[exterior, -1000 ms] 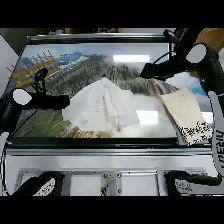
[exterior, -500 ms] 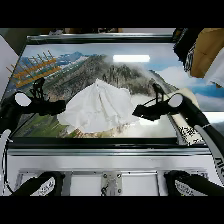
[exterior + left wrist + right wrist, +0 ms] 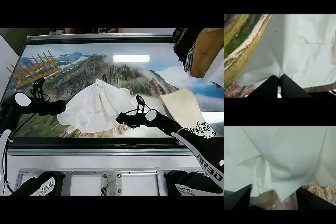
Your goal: Fold the clothes and pants, and hang the long-sleeved shirts on hangers.
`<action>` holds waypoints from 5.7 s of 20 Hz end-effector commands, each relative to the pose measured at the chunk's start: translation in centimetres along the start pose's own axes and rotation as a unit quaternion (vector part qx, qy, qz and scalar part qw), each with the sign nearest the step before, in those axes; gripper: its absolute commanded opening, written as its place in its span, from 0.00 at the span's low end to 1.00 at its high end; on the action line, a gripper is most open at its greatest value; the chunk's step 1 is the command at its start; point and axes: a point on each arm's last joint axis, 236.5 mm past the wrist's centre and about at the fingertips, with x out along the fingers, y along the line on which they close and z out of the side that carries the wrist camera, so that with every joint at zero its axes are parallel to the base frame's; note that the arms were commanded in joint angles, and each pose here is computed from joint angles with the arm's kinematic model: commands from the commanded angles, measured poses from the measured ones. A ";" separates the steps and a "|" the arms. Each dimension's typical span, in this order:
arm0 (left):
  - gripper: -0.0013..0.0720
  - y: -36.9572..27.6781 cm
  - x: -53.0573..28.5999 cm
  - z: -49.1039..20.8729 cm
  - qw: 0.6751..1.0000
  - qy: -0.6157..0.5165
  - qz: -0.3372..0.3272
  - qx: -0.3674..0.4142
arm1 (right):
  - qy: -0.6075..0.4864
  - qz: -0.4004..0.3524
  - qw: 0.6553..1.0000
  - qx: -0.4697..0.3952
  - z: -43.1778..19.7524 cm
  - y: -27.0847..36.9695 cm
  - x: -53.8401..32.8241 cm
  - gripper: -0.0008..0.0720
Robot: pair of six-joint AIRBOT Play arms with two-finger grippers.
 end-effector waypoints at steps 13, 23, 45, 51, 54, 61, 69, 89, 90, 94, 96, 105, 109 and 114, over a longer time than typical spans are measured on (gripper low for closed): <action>0.04 -6.2 -32.0 10.7 0.913 -0.404 -0.010 0.062 | -0.303 0.070 0.920 -0.238 15.3 14.4 -35.6 0.02; 0.04 -13.9 -52.6 -1.5 0.766 -0.625 -0.024 0.149 | -0.577 -0.016 0.783 -0.232 8.7 16.0 -58.9 0.02; 0.04 2.4 -4.3 3.5 0.994 -0.087 -0.023 -0.068 | -0.204 -0.063 0.974 -0.074 25.6 -3.8 -24.8 0.97; 0.04 2.7 -4.3 2.0 0.992 -0.105 -0.018 -0.063 | -0.045 -0.160 0.985 0.035 9.2 -11.8 -18.5 0.97; 0.04 2.9 -4.5 1.3 0.990 -0.128 -0.014 -0.064 | 0.003 -0.130 0.988 0.086 2.8 -12.0 -12.8 0.97; 0.04 3.1 -4.7 0.1 0.987 -0.145 -0.011 -0.065 | 0.009 -0.065 0.994 0.091 -0.3 -6.7 -4.2 0.74; 0.04 3.2 -4.3 -0.3 0.988 -0.139 -0.011 -0.068 | 0.018 -0.059 0.993 0.096 -0.8 -5.2 -0.6 0.60; 0.04 -11.3 -48.2 -0.7 0.791 -0.607 -0.027 0.074 | -0.556 0.008 0.793 -0.246 10.8 16.7 -57.7 0.02; 0.04 -12.0 -49.4 -1.7 0.781 -0.618 -0.030 0.080 | -0.570 0.001 0.783 -0.249 10.0 17.0 -58.7 0.02; 0.04 -14.2 -52.8 -4.2 0.757 -0.645 -0.038 0.097 | -0.597 -0.026 0.762 -0.250 8.1 16.9 -60.6 0.02; 0.04 -14.5 -52.8 -3.9 0.769 -0.631 -0.041 0.095 | -0.598 -0.026 0.761 -0.249 7.9 17.0 -60.7 0.02; 0.04 -6.4 -28.9 10.2 0.940 -0.331 -0.084 -0.015 | -0.355 -0.051 0.928 -0.098 18.1 4.8 -45.7 0.02; 0.04 -3.8 -11.8 13.9 0.984 -0.152 -0.086 -0.029 | -0.165 -0.137 0.974 -0.067 22.7 -3.7 -29.4 0.02; 0.04 -0.6 3.0 18.1 0.994 -0.055 -0.083 -0.052 | -0.132 -0.143 0.980 -0.043 29.5 -7.9 -17.0 0.02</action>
